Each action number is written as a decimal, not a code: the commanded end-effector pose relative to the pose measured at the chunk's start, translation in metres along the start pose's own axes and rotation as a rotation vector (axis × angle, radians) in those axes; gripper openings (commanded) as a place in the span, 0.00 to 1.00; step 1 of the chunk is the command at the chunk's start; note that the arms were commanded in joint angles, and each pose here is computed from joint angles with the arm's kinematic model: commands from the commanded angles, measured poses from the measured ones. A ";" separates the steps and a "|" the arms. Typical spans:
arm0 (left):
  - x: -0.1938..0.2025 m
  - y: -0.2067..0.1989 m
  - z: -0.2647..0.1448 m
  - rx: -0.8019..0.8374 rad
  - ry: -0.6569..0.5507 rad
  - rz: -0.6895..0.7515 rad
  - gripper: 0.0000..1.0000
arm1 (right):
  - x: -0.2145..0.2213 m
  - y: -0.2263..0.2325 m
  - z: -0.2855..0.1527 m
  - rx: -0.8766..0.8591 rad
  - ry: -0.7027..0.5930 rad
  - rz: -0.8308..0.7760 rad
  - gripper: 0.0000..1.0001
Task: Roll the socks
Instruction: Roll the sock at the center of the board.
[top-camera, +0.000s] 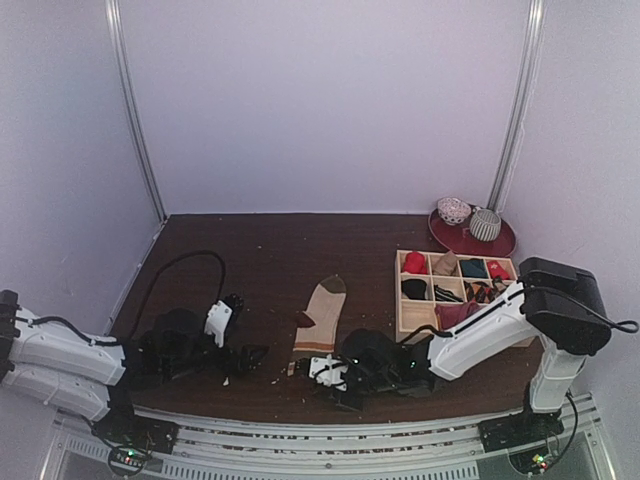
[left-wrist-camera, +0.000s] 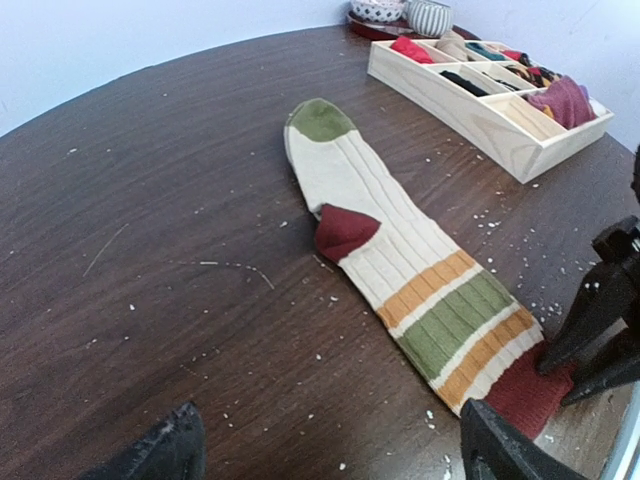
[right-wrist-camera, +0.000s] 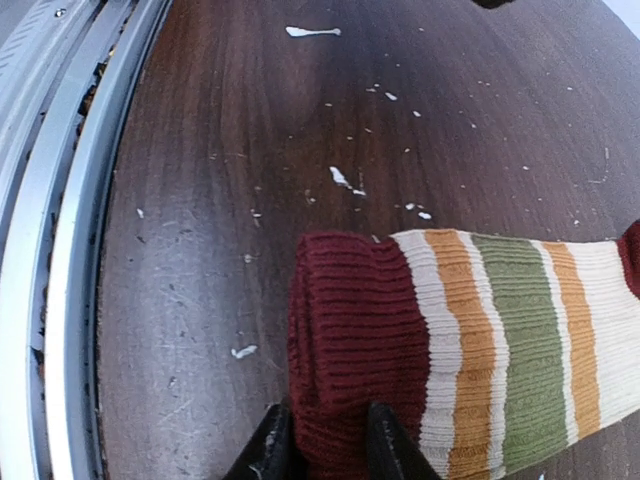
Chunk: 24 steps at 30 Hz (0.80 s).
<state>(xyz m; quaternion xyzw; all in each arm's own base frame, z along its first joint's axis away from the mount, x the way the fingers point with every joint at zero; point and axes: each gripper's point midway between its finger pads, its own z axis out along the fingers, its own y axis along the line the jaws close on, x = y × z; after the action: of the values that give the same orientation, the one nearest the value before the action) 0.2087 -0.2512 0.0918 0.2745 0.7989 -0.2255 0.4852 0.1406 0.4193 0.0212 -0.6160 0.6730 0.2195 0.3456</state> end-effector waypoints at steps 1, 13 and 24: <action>-0.024 -0.027 -0.002 0.152 -0.124 0.047 0.91 | 0.040 -0.008 0.003 0.083 0.102 0.117 0.19; 0.006 -0.089 0.005 0.404 -0.150 0.281 0.98 | 0.034 0.021 -0.002 -0.368 0.232 0.682 0.03; 0.023 -0.123 0.016 0.520 -0.114 0.365 0.98 | 0.049 0.014 -0.017 -0.494 0.293 0.942 0.04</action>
<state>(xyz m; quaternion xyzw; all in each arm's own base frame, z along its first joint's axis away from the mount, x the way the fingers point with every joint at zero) 0.1402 -0.3313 0.0645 0.4899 0.6635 -0.3229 0.4642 0.1465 0.4046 0.0246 -0.3778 0.8136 0.4378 0.0598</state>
